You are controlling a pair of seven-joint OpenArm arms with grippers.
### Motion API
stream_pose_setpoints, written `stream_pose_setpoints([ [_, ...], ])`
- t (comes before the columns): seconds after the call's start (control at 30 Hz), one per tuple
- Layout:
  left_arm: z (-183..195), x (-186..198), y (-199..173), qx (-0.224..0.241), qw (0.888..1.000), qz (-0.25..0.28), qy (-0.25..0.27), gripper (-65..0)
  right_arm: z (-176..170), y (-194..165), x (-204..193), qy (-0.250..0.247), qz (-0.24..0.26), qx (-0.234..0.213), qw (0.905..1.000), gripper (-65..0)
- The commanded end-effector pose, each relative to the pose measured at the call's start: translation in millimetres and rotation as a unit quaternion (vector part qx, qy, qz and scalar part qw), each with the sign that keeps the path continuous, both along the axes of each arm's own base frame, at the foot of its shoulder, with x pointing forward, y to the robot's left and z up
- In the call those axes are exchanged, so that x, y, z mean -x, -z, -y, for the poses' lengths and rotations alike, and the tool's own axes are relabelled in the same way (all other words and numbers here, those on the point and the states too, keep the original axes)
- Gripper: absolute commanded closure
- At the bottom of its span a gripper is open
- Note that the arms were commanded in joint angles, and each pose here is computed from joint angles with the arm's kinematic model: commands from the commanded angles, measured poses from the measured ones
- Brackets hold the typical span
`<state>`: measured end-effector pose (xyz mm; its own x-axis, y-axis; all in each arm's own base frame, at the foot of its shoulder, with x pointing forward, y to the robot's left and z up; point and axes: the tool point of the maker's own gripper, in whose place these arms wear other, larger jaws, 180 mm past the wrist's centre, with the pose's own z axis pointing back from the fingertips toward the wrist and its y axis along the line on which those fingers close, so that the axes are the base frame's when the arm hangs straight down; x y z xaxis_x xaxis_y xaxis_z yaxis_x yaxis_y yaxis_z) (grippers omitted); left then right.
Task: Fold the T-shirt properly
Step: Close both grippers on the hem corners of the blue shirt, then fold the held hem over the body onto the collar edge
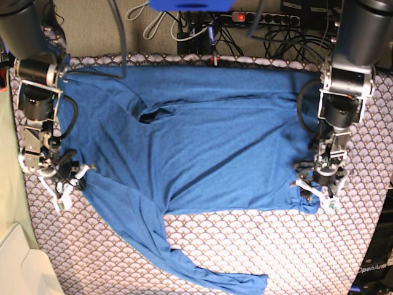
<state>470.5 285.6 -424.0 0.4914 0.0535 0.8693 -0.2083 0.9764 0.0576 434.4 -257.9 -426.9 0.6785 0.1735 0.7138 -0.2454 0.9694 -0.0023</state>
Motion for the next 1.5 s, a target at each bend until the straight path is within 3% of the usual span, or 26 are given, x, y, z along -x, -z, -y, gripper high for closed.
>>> stream_pose_setpoints([
  [0.0,-1,-4,-3,-0.002,1.000,-0.008,0.003,-34.3,0,-4,-3,-0.007,-0.005,0.007,0.9999,0.0],
  [0.07,-1,-4,-3,-0.002,1.000,-0.008,0.003,-25.3,1,-4,-3,-0.006,-0.005,0.008,0.9999,0.0],
  [0.2,-3,-3,-3,-0.003,1.000,-0.010,0.002,-0.2,1,-4,-3,-0.006,-0.005,0.008,0.9999,0.0],
  [0.5,-9,-12,-20,-0.009,1.000,0.009,0.002,-0.4,0,-9,-6,-0.010,0.001,0.009,0.9999,0.0],
  [0.57,-17,-19,-39,-0.018,0.999,0.027,0.004,-0.4,1,-22,-13,-0.013,0.020,0.019,0.9995,0.0],
  [0.7,-18,-28,-62,-0.014,1.000,0.012,0.016,-0.4,5,-33,-9,-0.020,0.030,0.046,0.9983,0.0],
  [0.87,1,-26,-82,-0.018,0.998,0.023,0.047,-0.4,5,-50,-2,-0.045,0.036,0.077,0.9954,0.0],
  [1.03,10,-15,-90,-0.019,0.998,0.014,0.064,-0.4,-2,-69,8,-0.062,0.059,0.111,0.9901,0.0],
  [1.27,-14,11,-101,0.016,0.999,0.024,0.019,-0.4,-5,-88,32,-0.078,0.083,0.157,0.9810,0.0],
  [1.47,-13,27,-98,0.013,1.000,0.014,0.024,-0.4,-14,-90,60,-0.095,0.092,0.177,0.9753,0.0],
])
